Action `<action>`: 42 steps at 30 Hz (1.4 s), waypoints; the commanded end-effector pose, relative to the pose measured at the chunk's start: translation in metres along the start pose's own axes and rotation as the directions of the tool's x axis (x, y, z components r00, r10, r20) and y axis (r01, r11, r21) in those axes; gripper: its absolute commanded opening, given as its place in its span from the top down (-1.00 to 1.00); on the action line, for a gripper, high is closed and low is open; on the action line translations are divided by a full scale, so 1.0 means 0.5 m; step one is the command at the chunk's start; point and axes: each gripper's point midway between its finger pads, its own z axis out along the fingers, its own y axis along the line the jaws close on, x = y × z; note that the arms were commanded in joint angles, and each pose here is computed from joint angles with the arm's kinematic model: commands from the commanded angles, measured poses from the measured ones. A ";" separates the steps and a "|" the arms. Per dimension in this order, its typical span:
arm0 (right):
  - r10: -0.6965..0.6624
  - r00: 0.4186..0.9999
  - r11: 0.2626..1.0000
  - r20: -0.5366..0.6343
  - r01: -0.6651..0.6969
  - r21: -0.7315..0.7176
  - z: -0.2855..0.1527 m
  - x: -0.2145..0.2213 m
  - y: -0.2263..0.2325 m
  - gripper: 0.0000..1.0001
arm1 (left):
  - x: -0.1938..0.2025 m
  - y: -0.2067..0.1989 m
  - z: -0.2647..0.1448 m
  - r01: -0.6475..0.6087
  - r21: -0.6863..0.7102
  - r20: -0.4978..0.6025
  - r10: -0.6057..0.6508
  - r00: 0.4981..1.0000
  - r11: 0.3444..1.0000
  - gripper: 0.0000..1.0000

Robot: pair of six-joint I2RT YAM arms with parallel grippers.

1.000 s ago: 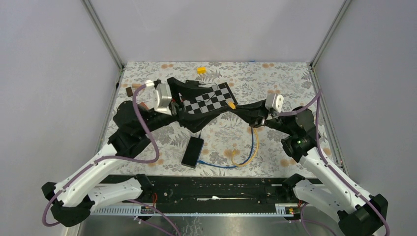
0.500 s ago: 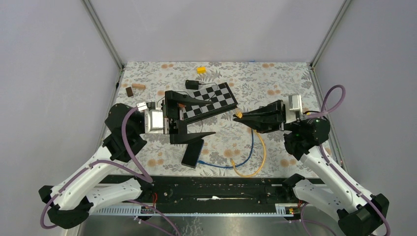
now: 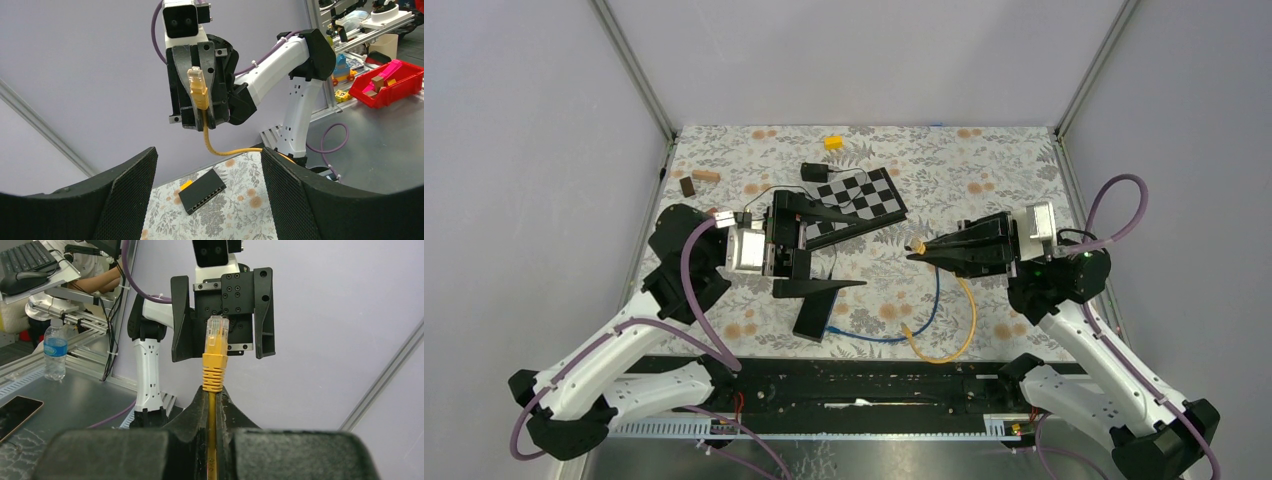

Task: Insert the plug into the switch port
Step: Adjust the connector.

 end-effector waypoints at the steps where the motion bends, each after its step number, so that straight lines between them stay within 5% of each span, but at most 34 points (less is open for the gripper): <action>1: -0.081 0.996 0.994 0.037 0.084 -0.064 0.010 -0.056 0.029 1.00 | -0.065 -0.003 0.005 -0.078 0.036 0.080 0.075 0.994 0.996 -0.54; 14: 0.101 0.992 0.988 -0.074 -0.109 -0.109 0.010 0.024 0.014 1.00 | -0.061 0.016 0.036 -0.085 0.083 0.108 0.076 0.991 0.993 -0.38; 35: 0.114 0.991 0.989 -0.063 -0.119 -0.085 0.008 0.065 0.000 1.00 | -0.037 0.020 0.066 0.001 0.144 0.123 -0.019 0.992 0.990 0.06; 42: 0.111 0.991 0.990 -0.068 -0.117 -0.081 0.007 0.065 0.000 1.00 | -0.022 0.019 0.071 0.024 0.160 0.109 -0.042 0.993 0.987 0.35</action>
